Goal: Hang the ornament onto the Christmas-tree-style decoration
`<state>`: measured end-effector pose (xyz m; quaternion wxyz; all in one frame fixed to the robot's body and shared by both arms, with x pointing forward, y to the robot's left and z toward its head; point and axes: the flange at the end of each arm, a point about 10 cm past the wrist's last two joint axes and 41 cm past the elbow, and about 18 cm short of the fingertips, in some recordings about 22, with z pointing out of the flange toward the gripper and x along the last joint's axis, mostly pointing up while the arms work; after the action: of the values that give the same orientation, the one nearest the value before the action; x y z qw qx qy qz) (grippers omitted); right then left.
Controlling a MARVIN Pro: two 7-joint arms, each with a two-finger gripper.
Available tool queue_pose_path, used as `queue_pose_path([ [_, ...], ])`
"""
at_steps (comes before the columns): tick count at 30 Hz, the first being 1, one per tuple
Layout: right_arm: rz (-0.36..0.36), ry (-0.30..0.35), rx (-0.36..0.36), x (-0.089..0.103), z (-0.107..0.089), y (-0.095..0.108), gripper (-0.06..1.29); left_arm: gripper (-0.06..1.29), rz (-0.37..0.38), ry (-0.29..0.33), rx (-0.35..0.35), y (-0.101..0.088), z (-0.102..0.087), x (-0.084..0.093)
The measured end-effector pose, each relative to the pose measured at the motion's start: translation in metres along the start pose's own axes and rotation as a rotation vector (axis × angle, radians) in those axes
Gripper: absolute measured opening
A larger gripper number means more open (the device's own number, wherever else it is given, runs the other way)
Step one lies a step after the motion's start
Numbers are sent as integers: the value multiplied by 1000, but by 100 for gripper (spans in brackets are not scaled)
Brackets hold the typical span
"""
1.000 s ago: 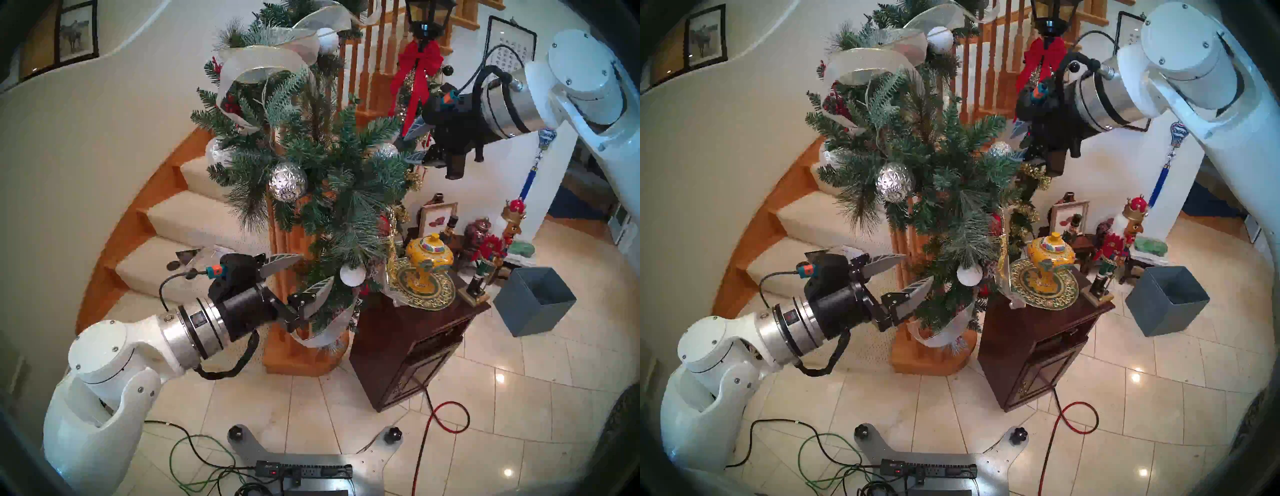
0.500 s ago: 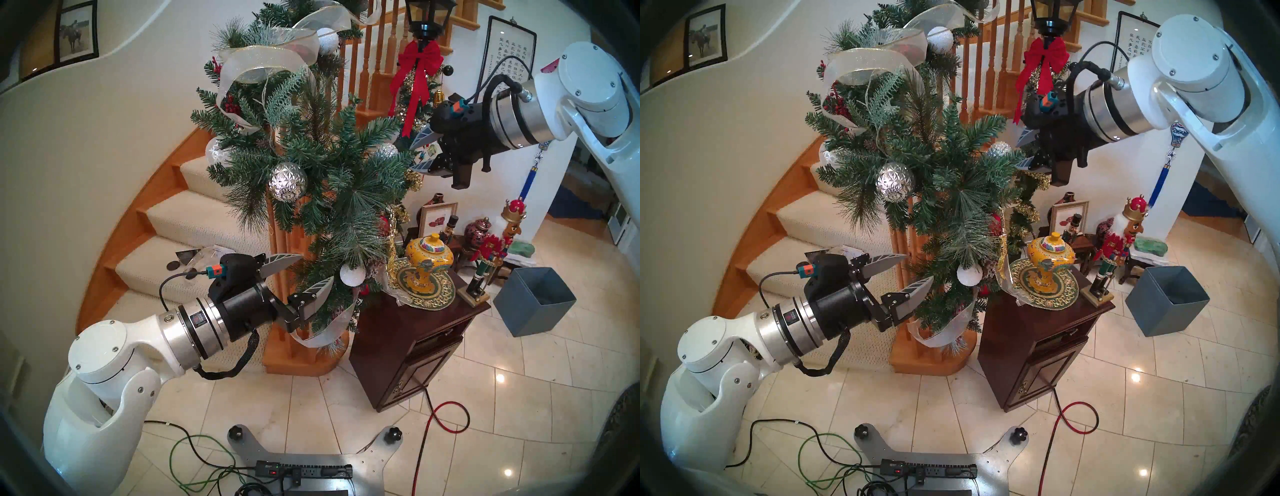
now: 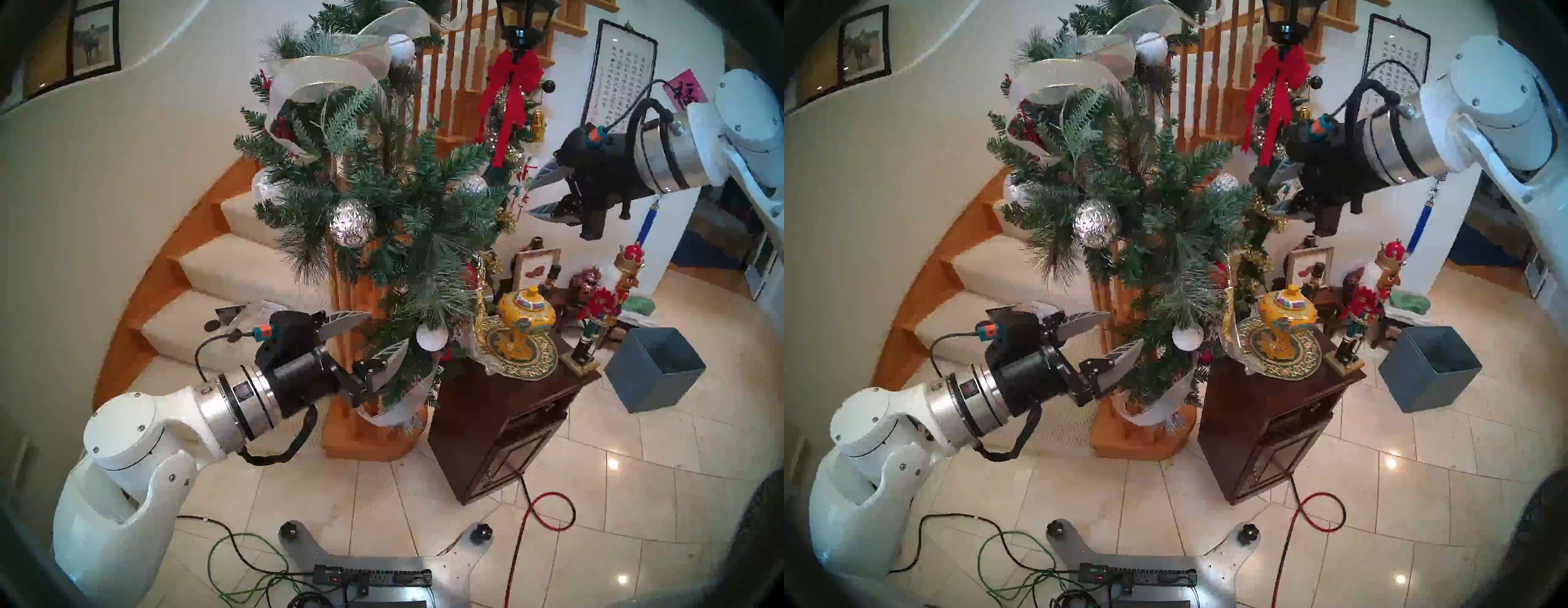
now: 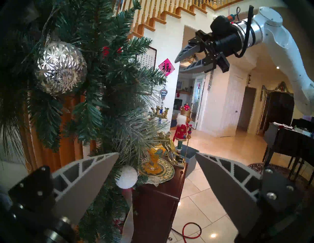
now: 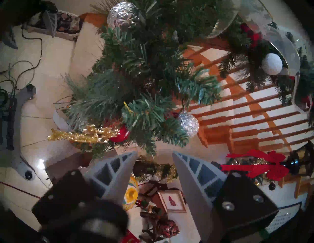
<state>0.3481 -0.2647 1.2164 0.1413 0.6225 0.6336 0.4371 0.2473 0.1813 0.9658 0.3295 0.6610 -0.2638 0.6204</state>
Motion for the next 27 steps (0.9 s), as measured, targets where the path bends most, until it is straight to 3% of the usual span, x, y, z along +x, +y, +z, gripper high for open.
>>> queue_pose_path([
  [10,185,-7,38,-27,-12,7,69,123,0,0,0,0,0,0],
  [16,303,-29,109,-47,-4,0,71,123,0,0,0,0,0,0],
  [23,397,-42,130,-64,3,-2,72,124,0,0,0,0,0,0],
  [27,451,-41,149,-72,6,-4,78,123,0,0,0,0,0,0],
])
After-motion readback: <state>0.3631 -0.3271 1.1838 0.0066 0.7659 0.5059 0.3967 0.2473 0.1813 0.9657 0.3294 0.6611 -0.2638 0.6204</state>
